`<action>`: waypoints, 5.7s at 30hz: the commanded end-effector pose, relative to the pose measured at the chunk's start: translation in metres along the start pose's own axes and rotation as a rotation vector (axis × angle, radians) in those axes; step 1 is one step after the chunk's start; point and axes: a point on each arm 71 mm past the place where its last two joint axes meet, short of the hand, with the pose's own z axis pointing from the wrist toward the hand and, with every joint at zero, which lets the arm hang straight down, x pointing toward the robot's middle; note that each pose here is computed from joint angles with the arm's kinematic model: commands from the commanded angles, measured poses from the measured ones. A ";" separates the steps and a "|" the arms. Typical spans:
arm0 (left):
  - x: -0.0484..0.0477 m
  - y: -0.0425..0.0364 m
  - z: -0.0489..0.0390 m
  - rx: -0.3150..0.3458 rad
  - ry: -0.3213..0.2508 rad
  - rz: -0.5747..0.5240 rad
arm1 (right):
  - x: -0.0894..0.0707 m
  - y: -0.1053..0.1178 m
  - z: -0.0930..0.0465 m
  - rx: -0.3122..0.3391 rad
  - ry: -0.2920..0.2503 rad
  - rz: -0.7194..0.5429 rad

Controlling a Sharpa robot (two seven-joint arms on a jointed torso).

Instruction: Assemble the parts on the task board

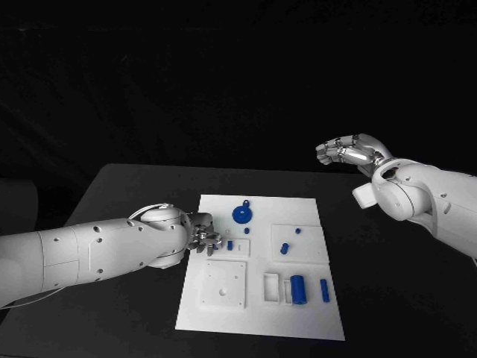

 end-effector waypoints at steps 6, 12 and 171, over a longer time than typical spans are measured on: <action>0.0059 0.0066 0.0010 -0.042 0.052 0.021 | 0.000 0.000 -0.001 -0.007 0.015 -0.002; 0.0049 0.0069 0.0008 -0.043 0.036 0.013 | 0.000 0.000 -0.001 -0.007 0.013 -0.002; -0.0054 -0.0742 0.0472 0.391 -0.227 0.354 | 0.008 -0.002 -0.001 -0.010 0.021 -0.006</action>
